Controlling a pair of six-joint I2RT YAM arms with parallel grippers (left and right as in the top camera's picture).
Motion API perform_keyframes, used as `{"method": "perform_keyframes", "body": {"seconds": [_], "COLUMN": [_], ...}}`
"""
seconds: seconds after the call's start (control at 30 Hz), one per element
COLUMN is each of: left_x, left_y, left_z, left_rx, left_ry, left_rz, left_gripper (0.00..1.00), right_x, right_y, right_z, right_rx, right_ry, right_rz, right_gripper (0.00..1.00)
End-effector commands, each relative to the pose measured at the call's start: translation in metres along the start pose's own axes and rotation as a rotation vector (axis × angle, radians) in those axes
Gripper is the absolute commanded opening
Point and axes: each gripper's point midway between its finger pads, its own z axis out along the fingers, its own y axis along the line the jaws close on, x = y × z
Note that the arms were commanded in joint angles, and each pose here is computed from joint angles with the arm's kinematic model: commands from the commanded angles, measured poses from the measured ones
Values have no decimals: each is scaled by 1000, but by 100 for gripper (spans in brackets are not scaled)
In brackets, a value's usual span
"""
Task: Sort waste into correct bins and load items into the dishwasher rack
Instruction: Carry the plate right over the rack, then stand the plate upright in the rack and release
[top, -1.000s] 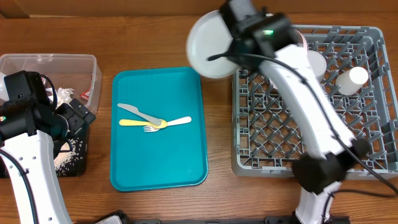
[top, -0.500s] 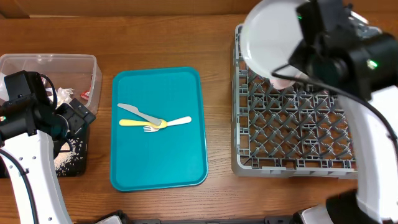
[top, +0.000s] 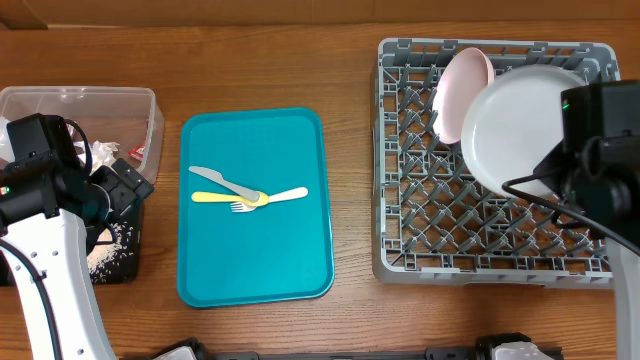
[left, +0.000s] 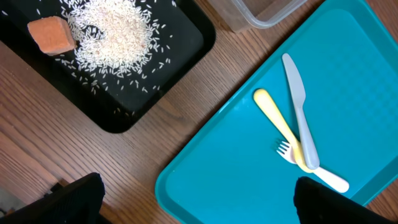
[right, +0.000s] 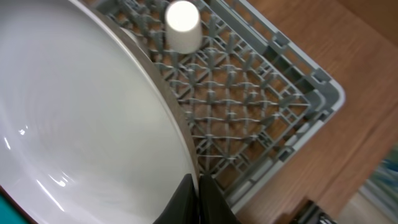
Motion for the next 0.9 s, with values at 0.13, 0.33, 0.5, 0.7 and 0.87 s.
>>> {"method": "perform_keyframes", "body": {"seconds": [0.13,0.33,0.5,0.7,0.87], "left_x": [-1,-1,-1,-1,-1], "left_y": [4,4,4,4,4], "left_z": [0,0,0,0,0], "left_rx": [-14,-13,-14,-13,-13], "left_ry": [-6,-7,-6,-7,-7], "left_rz": [-20,-20,-20,-20,-20], "left_gripper": [100,100,100,100,100], "right_x": [18,29,38,52,64], "right_y": [-19,-17,-12,2,6], "right_z": [44,65,69,79,87], "right_rx": [218,270,273,268,299], "right_ry": [30,33,38,14,20], "right_rz": [-100,-152,-199,-275,-353], "right_gripper": [4,4,4,4,6]}}
